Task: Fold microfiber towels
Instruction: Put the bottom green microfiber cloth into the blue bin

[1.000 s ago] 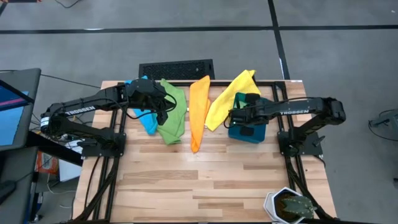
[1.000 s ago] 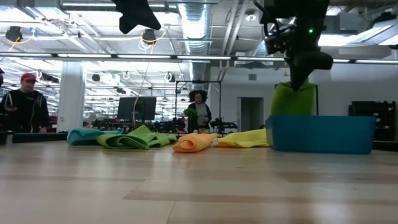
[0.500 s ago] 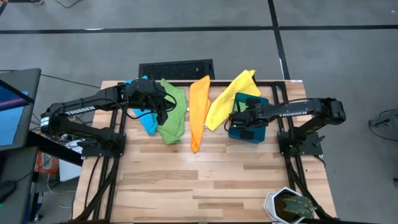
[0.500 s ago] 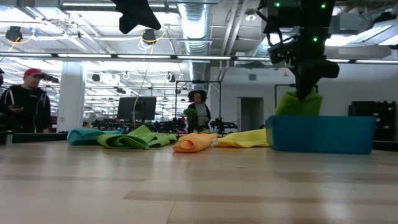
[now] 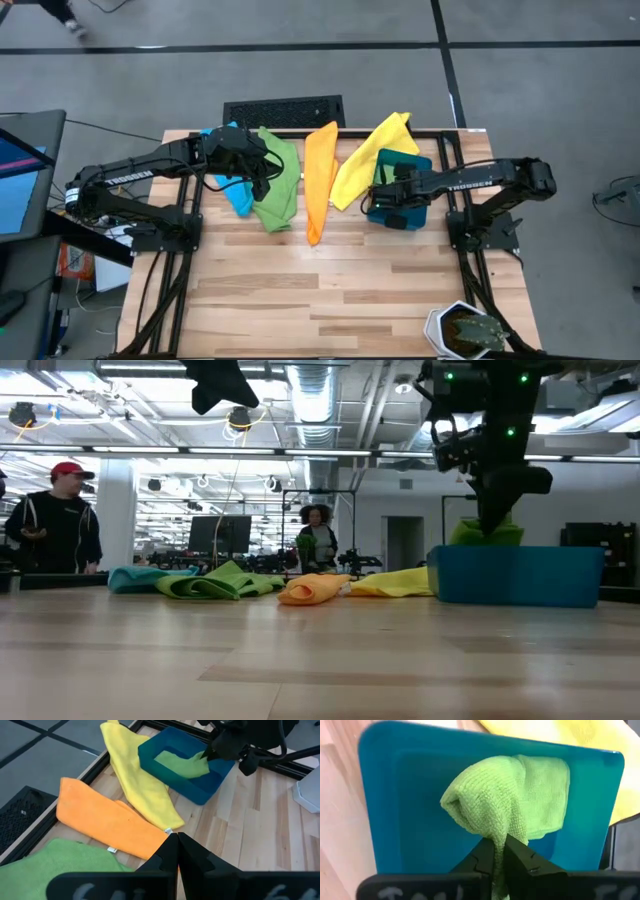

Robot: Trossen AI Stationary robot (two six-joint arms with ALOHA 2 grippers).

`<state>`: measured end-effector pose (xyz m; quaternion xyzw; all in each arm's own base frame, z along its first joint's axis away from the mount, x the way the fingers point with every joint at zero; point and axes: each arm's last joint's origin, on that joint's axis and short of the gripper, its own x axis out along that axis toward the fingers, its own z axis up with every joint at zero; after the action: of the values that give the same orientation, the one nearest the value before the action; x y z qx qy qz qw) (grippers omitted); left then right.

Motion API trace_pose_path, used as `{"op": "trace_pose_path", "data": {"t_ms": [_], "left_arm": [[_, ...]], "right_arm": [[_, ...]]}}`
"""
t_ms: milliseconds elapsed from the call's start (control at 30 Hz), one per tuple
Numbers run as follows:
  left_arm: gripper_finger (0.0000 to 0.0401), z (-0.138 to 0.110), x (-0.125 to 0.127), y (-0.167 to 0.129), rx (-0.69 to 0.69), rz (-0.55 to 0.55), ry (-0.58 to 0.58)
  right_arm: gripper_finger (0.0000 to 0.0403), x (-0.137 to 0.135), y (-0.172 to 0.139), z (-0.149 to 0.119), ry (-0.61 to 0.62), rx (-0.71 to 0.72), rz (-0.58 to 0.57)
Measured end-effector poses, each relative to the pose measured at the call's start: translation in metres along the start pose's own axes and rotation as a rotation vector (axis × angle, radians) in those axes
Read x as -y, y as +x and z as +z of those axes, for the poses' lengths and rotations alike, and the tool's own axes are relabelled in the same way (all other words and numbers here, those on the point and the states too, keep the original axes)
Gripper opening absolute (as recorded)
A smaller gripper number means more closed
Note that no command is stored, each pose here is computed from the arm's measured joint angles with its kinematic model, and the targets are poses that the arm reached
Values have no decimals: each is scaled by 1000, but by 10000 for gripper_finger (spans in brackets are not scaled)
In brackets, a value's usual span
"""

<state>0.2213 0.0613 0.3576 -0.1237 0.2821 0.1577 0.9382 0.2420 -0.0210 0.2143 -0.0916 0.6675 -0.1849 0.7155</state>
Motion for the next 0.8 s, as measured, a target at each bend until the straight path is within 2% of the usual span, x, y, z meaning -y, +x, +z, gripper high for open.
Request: {"op": "trace_pose_path", "data": {"t_ms": [100,200,300,433,567,800], "left_arm": [[0,0,0,0,0,0,0],[0,0,0,0,0,0,0],[0,0,0,0,0,0,-1],[0,0,0,0,0,-1,-5],[0,0,0,0,-1,-1,-6],[0,-1,0,0,-15,2,-3]], "right_arm": [[66,-1,-1,2,8,18,24],[83,-3,-1,3,12,24,104],[106,-5,-1,4,21,32,161],[144,-4,-1,2,67,13,167],[181,-5,-4,1,85,10,226],[203,12,-26,-3,202,140,257]]}}
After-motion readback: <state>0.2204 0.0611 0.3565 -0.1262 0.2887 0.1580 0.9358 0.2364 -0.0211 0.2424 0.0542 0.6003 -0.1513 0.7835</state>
